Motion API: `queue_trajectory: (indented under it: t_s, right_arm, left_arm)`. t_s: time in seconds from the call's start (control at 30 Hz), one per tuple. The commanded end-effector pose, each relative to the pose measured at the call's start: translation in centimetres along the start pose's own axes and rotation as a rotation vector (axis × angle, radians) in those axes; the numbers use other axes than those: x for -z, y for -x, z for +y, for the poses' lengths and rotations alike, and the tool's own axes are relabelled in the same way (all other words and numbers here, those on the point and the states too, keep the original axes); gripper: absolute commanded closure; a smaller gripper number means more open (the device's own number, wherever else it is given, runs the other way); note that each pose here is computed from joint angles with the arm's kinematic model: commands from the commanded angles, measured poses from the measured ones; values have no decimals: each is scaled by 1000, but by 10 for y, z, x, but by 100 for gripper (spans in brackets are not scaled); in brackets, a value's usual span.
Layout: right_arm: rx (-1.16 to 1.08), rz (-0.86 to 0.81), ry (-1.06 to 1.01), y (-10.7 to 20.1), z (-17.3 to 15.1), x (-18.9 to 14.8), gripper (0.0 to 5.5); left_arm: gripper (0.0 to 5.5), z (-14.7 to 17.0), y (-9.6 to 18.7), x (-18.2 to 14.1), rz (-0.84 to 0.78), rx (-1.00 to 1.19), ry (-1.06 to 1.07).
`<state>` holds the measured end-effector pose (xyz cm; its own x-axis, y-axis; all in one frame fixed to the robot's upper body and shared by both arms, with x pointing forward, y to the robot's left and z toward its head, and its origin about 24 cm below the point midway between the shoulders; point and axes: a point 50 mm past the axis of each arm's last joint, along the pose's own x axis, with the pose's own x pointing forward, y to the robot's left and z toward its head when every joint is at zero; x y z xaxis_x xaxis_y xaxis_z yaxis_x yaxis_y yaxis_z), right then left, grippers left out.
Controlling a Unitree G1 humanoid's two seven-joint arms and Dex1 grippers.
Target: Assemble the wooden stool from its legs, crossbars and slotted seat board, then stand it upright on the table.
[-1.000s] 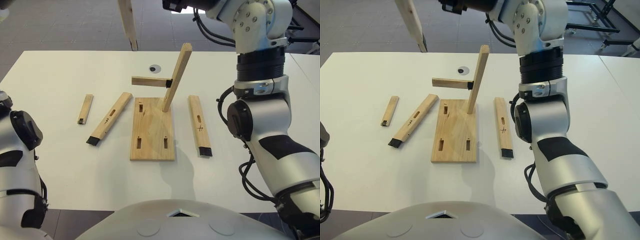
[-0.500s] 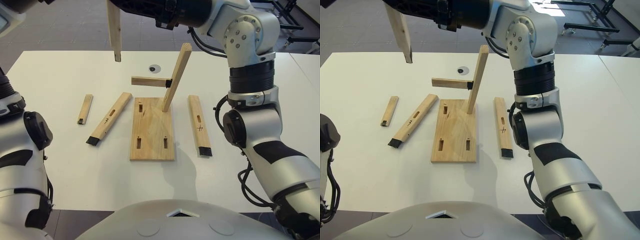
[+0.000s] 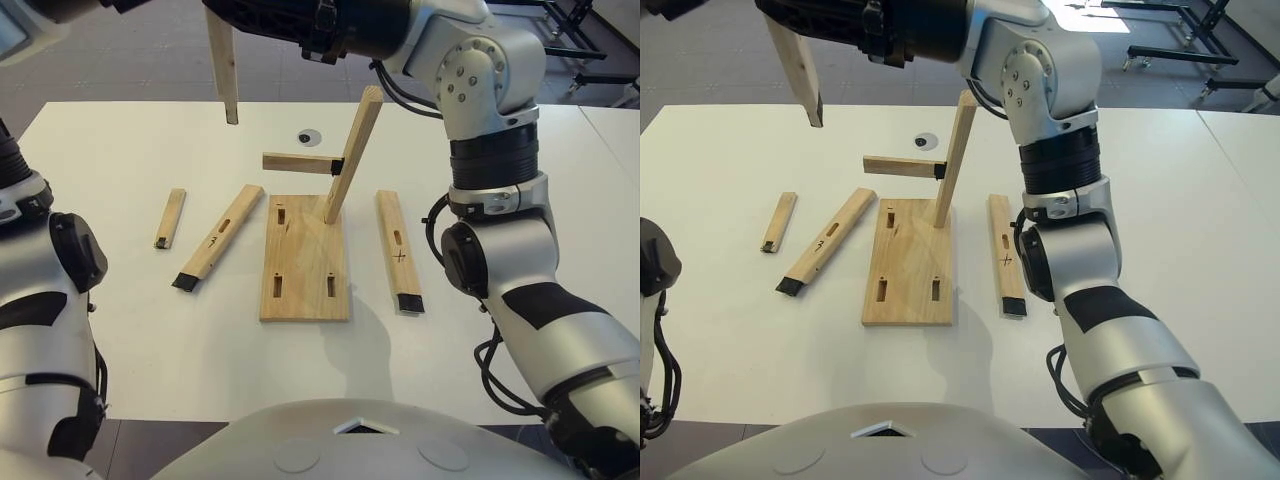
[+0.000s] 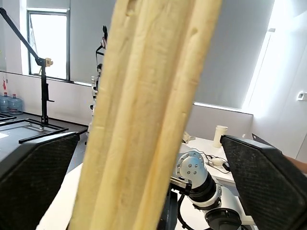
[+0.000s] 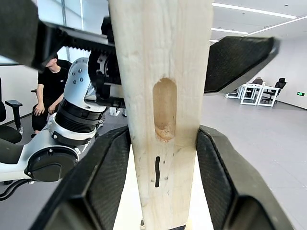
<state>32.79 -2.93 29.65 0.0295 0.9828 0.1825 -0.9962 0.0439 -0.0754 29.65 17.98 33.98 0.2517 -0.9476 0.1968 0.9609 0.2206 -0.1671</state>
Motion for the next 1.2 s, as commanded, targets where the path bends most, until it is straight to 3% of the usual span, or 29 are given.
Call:
queue_trajectory:
  t_s: [0.03,0.27,0.57,0.93,1.2]
  right_arm:
    - [-3,27,32,2,3,7,341]
    - [2,69,67,4,5,15,341]
    - [1,64,63,3,9,16,341]
    - [0,58,51,0,9,15,342]
    - [4,67,34,0,6,17,342]
  left_arm:
    - [10,-3,-4,-11,50,11,20]
    - [10,-8,2,-23,164,29,45]
    - [10,-3,8,-15,205,33,47]
    - [167,-1,6,0,246,30,33]
    - [279,-4,6,-10,223,28,17]
